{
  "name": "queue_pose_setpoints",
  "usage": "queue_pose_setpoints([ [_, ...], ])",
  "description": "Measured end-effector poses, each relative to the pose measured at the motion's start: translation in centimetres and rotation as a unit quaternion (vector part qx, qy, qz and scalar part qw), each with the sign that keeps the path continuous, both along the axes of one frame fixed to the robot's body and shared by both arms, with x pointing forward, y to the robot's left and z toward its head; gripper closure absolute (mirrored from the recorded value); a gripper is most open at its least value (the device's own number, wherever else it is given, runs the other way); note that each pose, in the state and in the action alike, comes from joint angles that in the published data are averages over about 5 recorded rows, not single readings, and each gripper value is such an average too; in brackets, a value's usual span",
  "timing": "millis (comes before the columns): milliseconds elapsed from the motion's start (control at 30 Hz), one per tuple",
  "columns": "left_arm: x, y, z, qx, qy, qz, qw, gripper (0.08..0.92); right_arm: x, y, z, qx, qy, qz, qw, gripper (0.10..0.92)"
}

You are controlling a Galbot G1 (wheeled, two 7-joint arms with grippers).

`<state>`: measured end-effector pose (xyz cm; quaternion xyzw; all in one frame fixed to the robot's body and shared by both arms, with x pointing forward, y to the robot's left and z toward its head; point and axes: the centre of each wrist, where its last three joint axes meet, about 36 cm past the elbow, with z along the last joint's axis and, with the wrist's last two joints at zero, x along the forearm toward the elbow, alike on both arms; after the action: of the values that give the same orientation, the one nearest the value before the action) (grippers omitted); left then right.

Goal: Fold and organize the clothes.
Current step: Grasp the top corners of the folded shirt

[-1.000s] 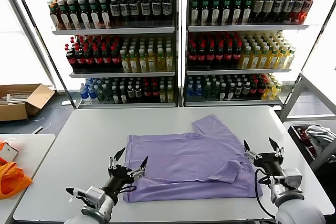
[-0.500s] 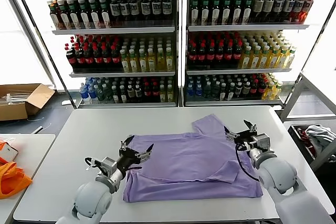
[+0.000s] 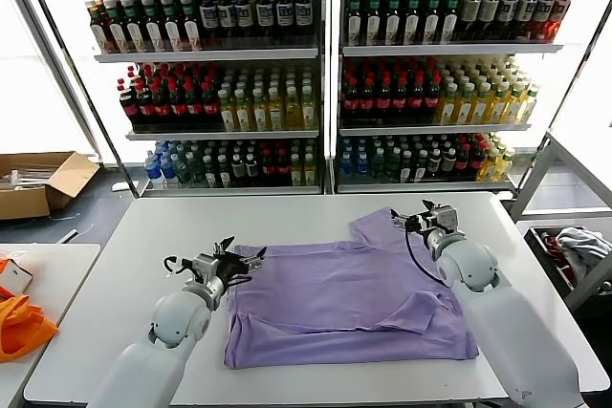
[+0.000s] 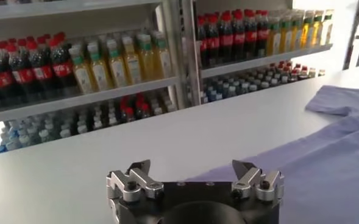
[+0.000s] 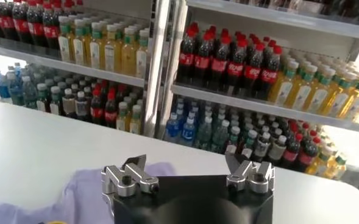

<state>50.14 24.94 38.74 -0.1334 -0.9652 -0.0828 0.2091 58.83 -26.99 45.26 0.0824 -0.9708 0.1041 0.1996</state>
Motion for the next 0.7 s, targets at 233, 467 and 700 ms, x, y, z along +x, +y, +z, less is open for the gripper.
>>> queue_pose_setpoints([
  [233, 1.9, 0.6, -0.1, 0.004, 0.024, 0.019, 1.000, 0.177, 2.7, 0.9, -0.2, 0.010, 0.015, -0.014, 1.000, 0.200],
  [467, 2.5, 0.5, -0.2, 0.002, 0.038, 0.026, 0.999, 0.177, 3.8, 1.1, -1.1, 0.019, 0.031, -0.025, 0.999, 0.200],
  [700, 2.5, 0.6, -0.4, 0.003, 0.050, 0.029, 0.998, 0.177, 4.0, 0.9, -2.3, 0.029, 0.046, -0.037, 0.998, 0.200],
])
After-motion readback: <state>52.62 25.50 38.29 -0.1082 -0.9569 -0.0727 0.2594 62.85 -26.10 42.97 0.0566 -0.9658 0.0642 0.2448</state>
